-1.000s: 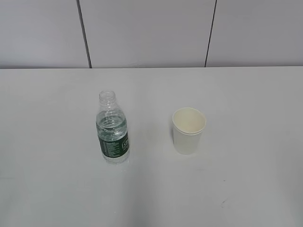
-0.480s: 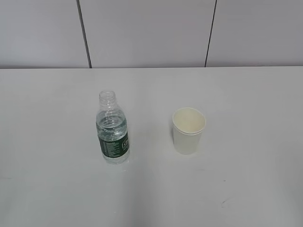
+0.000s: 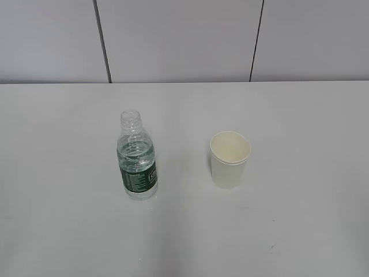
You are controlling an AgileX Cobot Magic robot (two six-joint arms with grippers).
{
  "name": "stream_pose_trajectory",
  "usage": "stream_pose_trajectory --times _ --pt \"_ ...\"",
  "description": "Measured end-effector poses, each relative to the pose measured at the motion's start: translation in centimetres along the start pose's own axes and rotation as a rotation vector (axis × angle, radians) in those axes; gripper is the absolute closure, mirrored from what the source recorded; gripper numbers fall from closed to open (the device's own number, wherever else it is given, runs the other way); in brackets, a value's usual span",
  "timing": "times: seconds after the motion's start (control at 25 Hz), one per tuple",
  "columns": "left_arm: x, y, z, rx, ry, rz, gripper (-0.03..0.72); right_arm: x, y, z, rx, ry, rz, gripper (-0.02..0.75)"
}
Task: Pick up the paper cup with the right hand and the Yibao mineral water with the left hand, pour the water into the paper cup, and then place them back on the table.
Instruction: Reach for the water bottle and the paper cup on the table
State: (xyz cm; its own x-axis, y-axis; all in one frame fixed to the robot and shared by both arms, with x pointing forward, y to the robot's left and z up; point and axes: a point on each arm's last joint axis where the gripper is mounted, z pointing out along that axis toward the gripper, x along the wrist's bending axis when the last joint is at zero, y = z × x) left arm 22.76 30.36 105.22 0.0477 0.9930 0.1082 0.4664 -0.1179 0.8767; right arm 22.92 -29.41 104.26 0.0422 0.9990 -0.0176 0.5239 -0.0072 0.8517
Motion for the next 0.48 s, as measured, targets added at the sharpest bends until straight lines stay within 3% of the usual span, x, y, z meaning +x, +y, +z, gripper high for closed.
stream_pose_trajectory --times 0.16,0.4,0.48 --pt "0.0 0.0 0.0 -0.001 0.000 0.000 0.412 0.0 0.0 0.0 0.000 0.000 0.000 0.153" --pt "0.1 0.9 -0.3 -0.084 0.007 -0.001 0.127 0.0 0.1 0.0 -0.010 -0.001 0.000 0.152" --pt "0.0 1.6 -0.3 -0.159 -0.006 -0.013 0.089 0.0 0.2 -0.1 -0.022 0.002 0.000 0.151"
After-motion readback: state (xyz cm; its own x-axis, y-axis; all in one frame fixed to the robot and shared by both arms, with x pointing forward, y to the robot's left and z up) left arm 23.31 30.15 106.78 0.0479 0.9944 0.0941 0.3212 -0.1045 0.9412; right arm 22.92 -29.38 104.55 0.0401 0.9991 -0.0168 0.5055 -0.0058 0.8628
